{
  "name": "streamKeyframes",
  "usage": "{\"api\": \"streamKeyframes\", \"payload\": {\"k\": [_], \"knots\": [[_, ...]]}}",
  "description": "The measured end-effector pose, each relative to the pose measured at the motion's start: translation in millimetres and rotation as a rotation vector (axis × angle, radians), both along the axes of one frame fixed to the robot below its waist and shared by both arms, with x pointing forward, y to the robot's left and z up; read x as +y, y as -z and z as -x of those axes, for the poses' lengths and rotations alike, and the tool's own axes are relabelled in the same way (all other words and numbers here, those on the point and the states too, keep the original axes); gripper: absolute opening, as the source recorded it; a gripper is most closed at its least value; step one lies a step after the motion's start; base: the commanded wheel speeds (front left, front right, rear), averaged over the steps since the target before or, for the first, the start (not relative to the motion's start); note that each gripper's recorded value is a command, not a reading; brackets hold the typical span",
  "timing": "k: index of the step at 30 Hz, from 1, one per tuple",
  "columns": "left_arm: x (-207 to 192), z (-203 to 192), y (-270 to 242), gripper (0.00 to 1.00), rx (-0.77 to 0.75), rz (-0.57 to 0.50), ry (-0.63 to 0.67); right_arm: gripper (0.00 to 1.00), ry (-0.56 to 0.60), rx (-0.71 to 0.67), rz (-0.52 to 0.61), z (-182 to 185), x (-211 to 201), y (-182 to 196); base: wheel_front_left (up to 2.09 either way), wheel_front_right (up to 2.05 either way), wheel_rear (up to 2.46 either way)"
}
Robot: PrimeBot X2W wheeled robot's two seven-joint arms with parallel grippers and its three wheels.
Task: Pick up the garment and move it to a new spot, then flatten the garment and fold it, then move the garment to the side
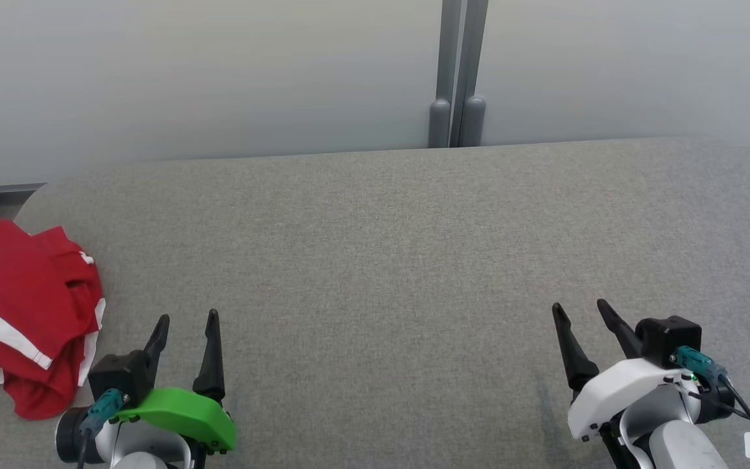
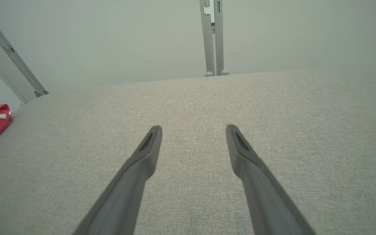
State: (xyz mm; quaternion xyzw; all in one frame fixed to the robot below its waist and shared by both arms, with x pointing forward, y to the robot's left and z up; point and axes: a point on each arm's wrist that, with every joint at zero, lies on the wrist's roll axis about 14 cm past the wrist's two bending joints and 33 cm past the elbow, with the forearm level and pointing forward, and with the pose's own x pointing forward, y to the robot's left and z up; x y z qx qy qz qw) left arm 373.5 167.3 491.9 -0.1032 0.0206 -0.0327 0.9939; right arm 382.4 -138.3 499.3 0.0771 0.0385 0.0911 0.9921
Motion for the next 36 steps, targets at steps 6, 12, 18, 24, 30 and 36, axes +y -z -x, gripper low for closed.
{"api": "streamKeyframes", "payload": {"k": [6,12,18,24,30,36], "knots": [[2,0,-1,1.0,-0.008,-0.021,-0.007,1.0,-0.008,-0.014,0.036,0,2,-1,0.0,0.0,0.0],[3,1,-2,1.0,-0.015,-0.042,-0.008,1.0,-0.016,-0.034,0.059,-2,4,-6,0.0,0.0,0.0],[3,2,-4,1.0,-0.024,-0.078,-0.006,1.0,-0.034,-0.047,0.1,-2,9,-7,0.0,0.0,0.0],[3,3,-6,1.0,-0.036,-0.112,-0.003,1.0,-0.048,-0.052,0.134,-2,12,-6,0.0,0.0,0.0],[2,3,-5,1.0,-0.036,-0.115,0.0,1.0,-0.049,-0.052,0.137,-2,13,-6,0.0,0.0,0.0],[3,3,-4,1.0,-0.032,-0.113,0.0,1.0,-0.052,-0.051,0.136,-2,14,-6,0.0,0.0,0.0]]}}
